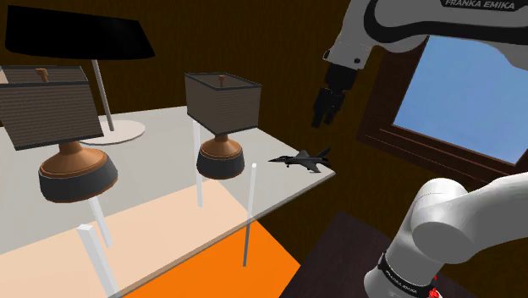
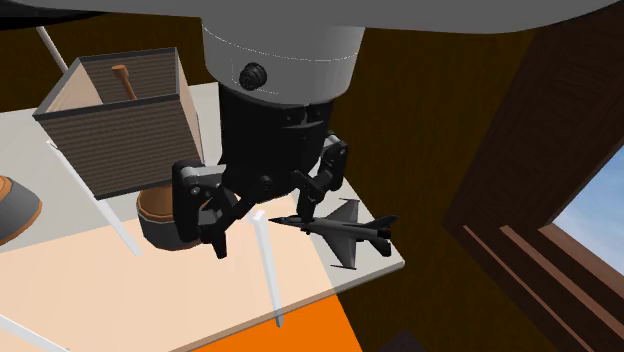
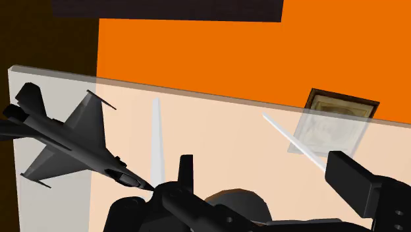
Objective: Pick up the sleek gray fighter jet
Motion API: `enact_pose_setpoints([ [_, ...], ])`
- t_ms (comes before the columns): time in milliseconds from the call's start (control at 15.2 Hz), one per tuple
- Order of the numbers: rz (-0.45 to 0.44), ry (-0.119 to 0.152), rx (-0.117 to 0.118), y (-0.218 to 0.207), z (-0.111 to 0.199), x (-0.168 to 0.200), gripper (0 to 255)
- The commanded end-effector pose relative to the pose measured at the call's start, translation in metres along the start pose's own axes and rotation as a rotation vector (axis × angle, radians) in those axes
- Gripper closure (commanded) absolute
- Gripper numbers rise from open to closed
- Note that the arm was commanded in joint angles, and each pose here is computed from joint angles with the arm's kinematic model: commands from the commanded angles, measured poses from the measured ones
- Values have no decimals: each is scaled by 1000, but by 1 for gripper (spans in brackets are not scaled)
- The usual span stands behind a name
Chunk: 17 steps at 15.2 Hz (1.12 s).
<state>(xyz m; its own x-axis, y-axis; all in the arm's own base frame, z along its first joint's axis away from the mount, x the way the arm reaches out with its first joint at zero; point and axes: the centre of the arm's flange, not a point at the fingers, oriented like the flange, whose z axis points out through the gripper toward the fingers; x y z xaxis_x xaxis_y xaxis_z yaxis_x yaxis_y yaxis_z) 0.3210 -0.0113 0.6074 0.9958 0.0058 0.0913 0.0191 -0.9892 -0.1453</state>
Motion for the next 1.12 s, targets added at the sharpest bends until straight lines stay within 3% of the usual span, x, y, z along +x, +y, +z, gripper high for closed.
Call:
enact_pose_setpoints([
  [0, 0, 0, 0, 0, 0, 0, 0],
  [1056, -467, -205, -66, 120, 140, 112, 0],
])
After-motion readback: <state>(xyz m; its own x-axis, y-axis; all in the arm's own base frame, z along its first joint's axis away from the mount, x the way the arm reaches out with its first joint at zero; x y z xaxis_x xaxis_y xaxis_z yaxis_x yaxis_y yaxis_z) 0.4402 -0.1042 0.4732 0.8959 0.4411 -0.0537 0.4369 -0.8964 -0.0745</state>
